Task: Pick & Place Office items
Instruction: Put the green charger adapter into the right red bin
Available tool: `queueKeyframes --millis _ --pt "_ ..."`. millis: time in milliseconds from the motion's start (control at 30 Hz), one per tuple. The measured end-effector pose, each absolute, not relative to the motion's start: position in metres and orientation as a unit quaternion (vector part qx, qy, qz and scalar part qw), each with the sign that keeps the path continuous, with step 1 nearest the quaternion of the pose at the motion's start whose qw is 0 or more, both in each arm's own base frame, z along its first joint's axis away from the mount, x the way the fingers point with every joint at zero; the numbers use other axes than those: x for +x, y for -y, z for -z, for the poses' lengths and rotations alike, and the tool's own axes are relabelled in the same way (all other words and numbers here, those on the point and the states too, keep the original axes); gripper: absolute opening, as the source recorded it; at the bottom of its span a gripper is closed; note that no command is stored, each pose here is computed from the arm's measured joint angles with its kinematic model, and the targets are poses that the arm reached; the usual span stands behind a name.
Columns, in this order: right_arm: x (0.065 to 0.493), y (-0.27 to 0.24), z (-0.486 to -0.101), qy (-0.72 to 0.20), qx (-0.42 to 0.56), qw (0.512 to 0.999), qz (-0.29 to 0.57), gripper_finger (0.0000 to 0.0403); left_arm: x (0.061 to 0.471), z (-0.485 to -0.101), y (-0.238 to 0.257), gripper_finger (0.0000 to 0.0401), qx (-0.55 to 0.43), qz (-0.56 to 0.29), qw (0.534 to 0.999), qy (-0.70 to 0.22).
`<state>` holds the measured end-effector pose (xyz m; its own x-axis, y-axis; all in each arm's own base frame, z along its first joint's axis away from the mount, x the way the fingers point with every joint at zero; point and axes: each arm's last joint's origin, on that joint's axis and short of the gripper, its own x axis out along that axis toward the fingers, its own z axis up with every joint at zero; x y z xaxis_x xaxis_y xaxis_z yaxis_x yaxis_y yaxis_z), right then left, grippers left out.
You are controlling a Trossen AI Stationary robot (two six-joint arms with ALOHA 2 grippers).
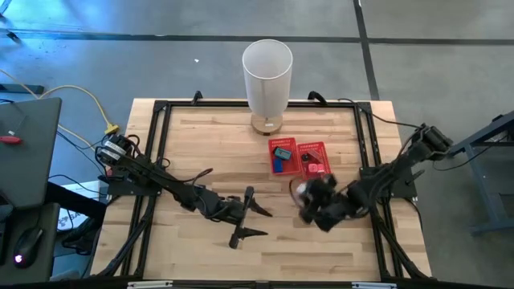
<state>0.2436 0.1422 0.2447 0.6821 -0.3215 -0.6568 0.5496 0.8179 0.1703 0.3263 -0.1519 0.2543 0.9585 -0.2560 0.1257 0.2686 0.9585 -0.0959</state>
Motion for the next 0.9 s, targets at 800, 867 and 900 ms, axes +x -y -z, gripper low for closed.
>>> queueKeyframes --millis 800,867,900 --pt "0.241 0.010 -0.228 -0.518 0.248 0.682 0.453 0.0119 0.334 -0.233 0.136 0.0246 -0.111 0.098 0.987 -0.058" --pt "0.244 0.015 -0.222 -0.531 0.244 0.674 0.453 0.0119 0.333 -0.231 0.136 0.0246 -0.109 0.097 0.987 -0.069" --pt "0.245 0.018 -0.220 -0.535 0.243 0.669 0.456 0.0119 0.333 -0.230 0.136 0.0246 -0.109 0.097 0.987 -0.071"
